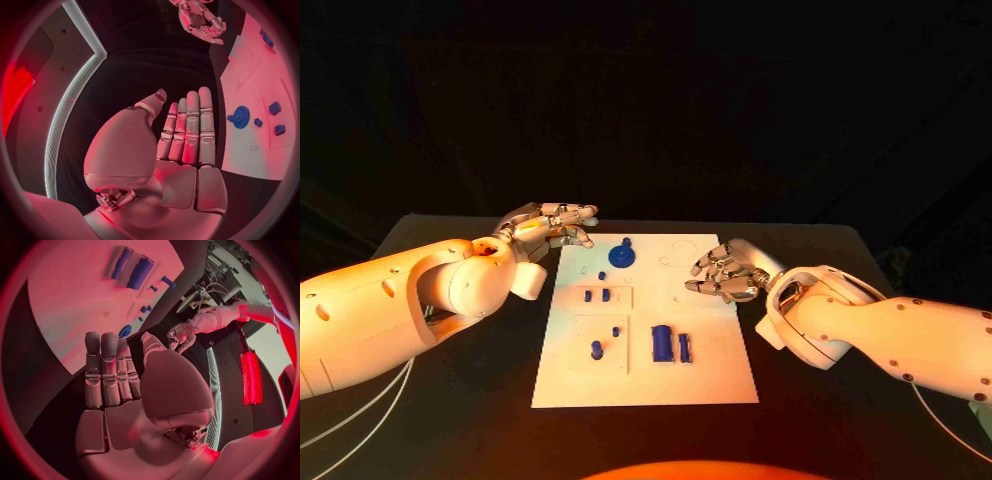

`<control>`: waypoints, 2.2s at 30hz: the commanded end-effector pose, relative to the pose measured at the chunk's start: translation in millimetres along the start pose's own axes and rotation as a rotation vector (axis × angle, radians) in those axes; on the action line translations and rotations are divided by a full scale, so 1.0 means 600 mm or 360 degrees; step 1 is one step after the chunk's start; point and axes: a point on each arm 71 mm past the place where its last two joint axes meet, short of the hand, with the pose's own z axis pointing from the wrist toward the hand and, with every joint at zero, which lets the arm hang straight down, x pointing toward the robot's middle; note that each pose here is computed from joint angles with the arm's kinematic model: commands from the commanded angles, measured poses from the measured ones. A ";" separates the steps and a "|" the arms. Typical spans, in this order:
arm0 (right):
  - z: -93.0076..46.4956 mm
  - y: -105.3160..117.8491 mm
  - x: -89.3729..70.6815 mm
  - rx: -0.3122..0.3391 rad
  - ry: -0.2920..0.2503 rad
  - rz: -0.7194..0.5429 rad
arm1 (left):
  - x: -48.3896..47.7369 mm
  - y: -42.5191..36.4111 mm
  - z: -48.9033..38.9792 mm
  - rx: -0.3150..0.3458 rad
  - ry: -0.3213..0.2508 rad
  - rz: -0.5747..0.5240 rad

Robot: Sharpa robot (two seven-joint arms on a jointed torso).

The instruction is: Assemble the parts on the task board

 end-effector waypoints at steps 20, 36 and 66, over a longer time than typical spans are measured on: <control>0.117 -0.063 -0.088 -0.0062 -0.0236 0.0936 | -0.005 0.030 0.061 0.0129 -0.0315 -0.0070; 0.068 -0.017 -0.041 -0.0094 -0.0518 0.1214 | 0.046 0.051 0.021 0.0244 -0.0499 0.0111; 0.044 0.001 -0.025 -0.0071 -0.0628 0.1302 | 0.076 0.058 -0.008 0.0326 -0.0595 0.0220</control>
